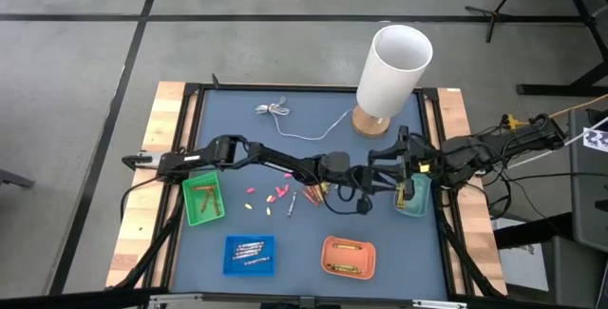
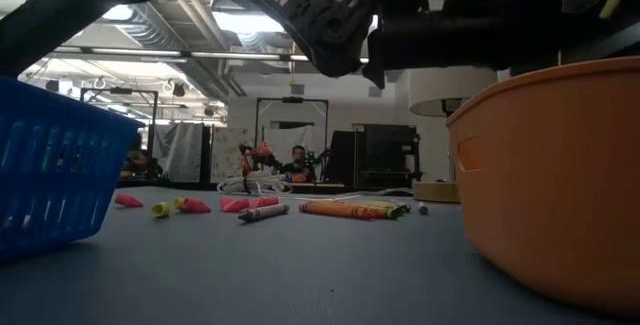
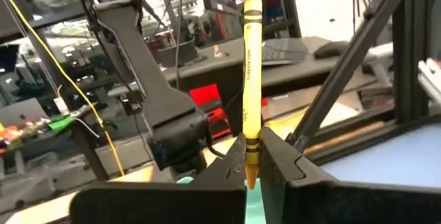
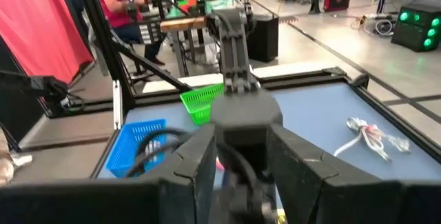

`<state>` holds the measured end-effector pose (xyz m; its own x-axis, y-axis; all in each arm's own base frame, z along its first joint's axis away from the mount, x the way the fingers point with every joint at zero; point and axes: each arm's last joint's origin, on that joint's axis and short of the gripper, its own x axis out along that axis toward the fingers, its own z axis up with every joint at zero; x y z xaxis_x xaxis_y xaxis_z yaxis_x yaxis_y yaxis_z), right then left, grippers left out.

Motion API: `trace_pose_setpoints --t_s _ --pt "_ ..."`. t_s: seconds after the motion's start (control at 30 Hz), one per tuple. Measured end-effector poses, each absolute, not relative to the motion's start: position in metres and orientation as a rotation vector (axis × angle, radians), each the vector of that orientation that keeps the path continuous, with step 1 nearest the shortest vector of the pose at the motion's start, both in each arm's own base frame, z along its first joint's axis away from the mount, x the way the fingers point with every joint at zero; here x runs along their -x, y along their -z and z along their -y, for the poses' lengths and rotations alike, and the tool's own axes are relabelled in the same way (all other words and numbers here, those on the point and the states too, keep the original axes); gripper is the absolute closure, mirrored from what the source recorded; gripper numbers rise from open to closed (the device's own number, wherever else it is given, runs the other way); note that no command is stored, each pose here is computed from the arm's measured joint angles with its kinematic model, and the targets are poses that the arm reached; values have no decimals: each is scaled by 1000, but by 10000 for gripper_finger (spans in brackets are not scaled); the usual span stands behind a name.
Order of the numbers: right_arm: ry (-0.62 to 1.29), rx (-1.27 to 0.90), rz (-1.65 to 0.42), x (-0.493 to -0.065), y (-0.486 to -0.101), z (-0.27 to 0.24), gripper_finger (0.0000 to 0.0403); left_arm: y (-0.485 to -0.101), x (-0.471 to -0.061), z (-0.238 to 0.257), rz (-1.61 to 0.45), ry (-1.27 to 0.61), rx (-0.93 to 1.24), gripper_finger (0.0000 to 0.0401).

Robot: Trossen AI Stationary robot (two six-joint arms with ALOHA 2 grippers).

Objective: Sort crayons
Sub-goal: Put the yellow crayon into the dark green bin

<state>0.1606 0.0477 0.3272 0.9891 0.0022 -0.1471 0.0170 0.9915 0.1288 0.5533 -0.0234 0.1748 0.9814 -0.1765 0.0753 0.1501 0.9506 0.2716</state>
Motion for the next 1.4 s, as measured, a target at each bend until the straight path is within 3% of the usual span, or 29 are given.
trace_pose_setpoints --t_s 0.23,0.63,1.0,1.4 --pt "-24 -158 -233 -138 -323 -41 272 -172 -553 26 61 180 -110 401" --pt "-58 -416 -411 -81 -310 -24 272 -172 -553 35 52 198 -88 401" --pt "-340 -519 -535 -74 -308 -31 272 -178 -552 35 100 215 47 401" --pt "-297 -527 -525 -75 -308 -30 272 -190 -550 35 211 245 185 401"
